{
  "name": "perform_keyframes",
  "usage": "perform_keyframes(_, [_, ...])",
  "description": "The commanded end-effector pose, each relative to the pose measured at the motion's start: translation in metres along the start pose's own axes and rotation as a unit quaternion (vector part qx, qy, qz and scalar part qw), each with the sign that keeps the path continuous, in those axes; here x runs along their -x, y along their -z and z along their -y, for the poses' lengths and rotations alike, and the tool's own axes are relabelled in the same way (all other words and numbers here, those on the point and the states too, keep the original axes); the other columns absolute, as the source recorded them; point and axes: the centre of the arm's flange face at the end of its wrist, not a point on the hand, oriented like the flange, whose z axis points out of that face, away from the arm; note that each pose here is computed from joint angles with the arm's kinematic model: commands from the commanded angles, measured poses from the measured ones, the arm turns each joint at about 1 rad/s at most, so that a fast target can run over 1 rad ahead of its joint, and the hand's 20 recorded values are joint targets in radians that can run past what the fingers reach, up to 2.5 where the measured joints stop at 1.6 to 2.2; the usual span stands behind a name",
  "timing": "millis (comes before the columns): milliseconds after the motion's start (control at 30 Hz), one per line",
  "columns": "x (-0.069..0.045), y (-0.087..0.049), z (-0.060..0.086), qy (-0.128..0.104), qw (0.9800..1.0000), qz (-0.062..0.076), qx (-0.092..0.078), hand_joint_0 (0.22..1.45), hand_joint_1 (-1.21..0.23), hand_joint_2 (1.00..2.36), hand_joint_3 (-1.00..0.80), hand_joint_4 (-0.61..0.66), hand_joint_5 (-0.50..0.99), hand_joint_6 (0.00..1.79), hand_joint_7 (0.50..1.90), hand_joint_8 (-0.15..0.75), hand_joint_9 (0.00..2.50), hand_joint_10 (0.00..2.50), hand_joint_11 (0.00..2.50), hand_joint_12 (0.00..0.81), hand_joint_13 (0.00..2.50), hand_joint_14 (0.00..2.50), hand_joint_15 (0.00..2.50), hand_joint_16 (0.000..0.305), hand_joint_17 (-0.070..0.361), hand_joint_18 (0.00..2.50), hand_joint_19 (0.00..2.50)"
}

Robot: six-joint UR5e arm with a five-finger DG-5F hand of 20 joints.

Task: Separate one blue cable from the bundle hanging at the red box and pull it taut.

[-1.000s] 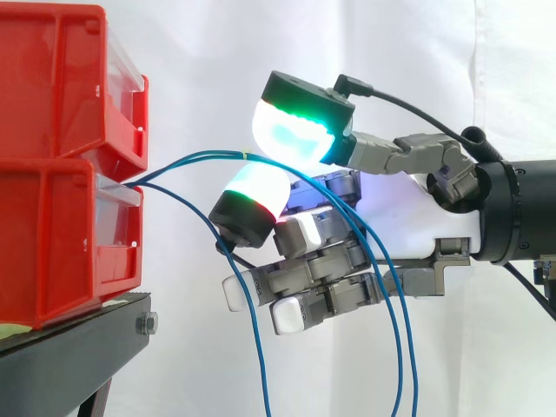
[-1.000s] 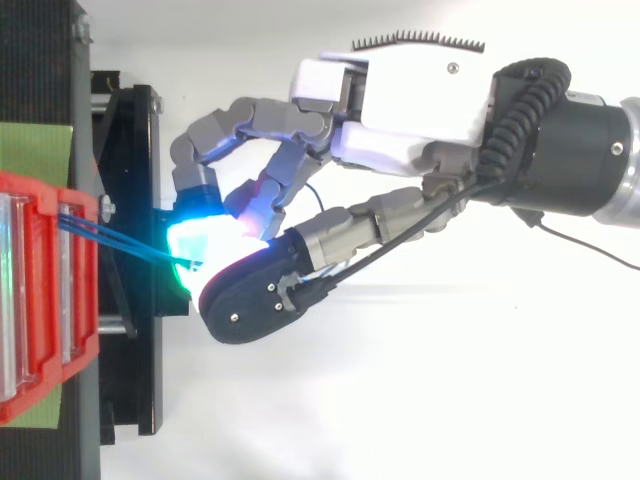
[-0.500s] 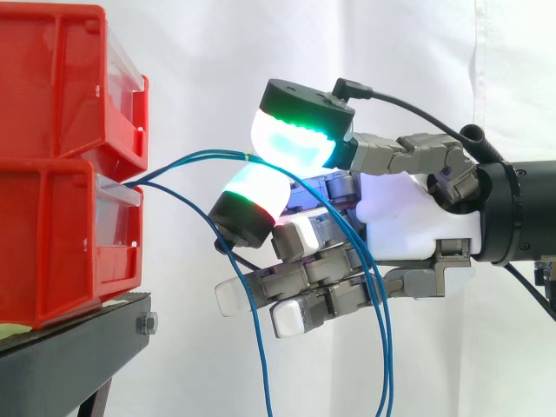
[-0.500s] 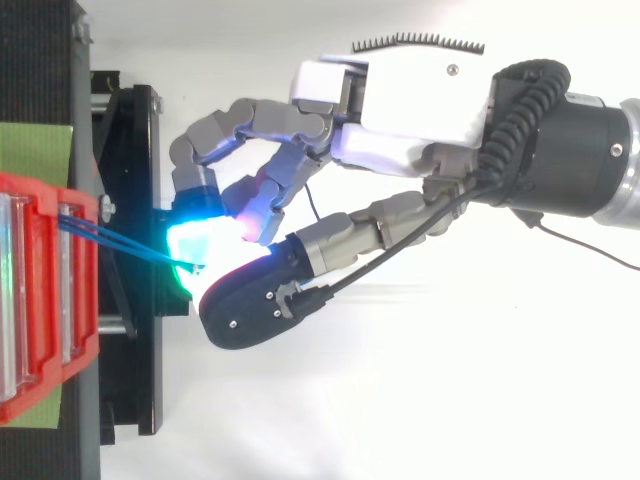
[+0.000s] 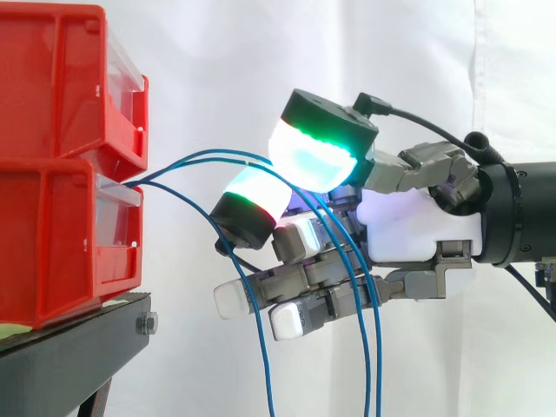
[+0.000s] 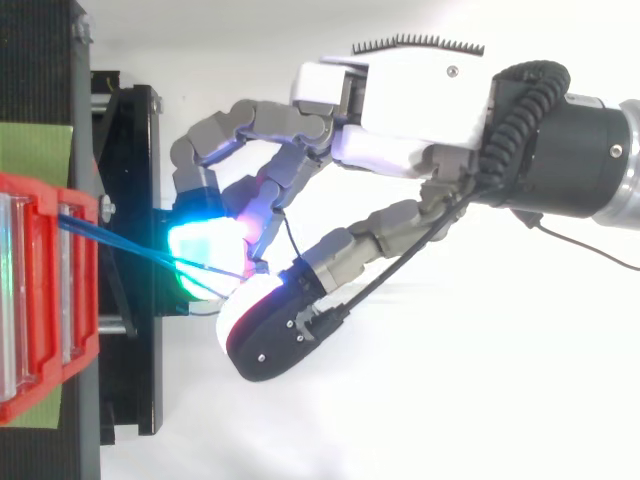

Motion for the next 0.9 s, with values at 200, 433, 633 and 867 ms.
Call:
perform_keyframes(200, [0.0,0.0002,0.0006,0.0,1.0,0.0,-0.001,0.56,-0.88,1.0,-0.5,0.17,-0.18,0.86,1.3,0.305,0.96,0.02,0.78,0.292,0.73,0.01,0.28,0.038,0.085,0.74,0.46])
perform_keyframes(433, [0.0,0.0002,0.0006,0.0,1.0,0.0,-0.001,0.57,-0.64,1.0,-0.5,0.17,-0.17,0.83,1.27,0.301,0.98,0.02,0.75,0.282,0.71,0.01,0.27,0.038,0.085,0.74,0.5])
perform_keyframes(633, [0.0,0.0002,0.0006,0.0,1.0,0.0,-0.001,0.6,-0.57,1.0,-0.5,0.16,-0.17,0.81,1.3,0.3,0.98,0.02,0.74,0.275,0.7,0.01,0.26,0.037,0.084,0.74,0.53])
perform_keyframes(867, [-0.001,0.0002,0.0006,0.0,1.0,0.0,-0.001,0.61,-0.6,1.01,-0.39,0.16,-0.18,0.81,1.37,0.309,0.96,0.02,0.74,0.279,0.66,0.01,0.25,0.038,0.085,0.73,0.52])
